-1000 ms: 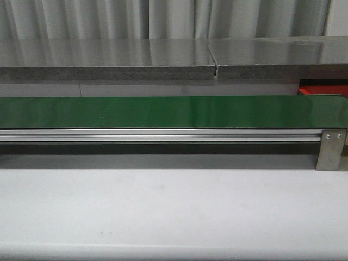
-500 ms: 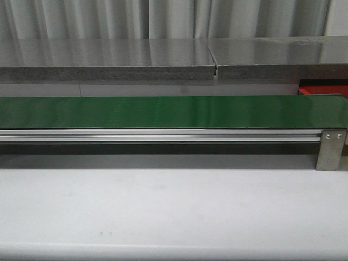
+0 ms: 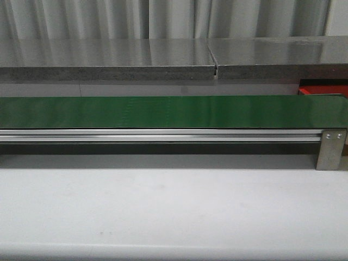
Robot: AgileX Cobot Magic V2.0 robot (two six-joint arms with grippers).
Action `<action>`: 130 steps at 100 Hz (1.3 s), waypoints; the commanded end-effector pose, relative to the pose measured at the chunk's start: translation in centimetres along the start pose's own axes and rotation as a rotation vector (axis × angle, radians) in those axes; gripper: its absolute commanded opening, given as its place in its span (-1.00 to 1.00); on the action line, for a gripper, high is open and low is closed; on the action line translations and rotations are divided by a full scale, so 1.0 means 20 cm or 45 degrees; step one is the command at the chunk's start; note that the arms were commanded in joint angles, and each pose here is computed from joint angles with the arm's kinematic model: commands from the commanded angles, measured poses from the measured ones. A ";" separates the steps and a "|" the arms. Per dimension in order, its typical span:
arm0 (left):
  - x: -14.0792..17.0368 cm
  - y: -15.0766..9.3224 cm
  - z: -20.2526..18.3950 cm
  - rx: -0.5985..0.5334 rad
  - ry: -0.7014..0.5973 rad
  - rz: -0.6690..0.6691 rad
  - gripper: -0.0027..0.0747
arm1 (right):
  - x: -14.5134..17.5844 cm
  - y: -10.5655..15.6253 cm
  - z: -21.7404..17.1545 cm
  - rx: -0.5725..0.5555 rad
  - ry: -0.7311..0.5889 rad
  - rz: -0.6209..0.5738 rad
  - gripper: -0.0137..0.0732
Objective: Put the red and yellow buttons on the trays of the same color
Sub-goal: 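Lower the left gripper onto a red button and grasp it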
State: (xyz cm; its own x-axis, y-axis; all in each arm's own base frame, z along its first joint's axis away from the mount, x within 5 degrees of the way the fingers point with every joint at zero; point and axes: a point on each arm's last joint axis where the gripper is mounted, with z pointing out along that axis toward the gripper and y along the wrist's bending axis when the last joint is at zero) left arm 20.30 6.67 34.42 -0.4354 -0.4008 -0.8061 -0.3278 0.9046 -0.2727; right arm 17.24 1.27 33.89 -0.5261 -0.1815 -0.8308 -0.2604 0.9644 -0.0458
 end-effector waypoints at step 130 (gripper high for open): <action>-0.15 0.43 1.01 -0.152 0.493 -0.277 0.62 | -0.06 -0.01 -0.03 0.040 -0.121 0.003 -0.96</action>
State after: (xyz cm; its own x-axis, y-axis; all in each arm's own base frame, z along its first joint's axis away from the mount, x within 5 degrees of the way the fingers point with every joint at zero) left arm 35.04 18.33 20.99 -0.6872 -0.6153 -0.3862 -0.5395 0.7883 -0.2959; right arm 17.24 1.27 33.89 -0.5261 -0.1815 -0.8308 -0.2604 0.9644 -0.0458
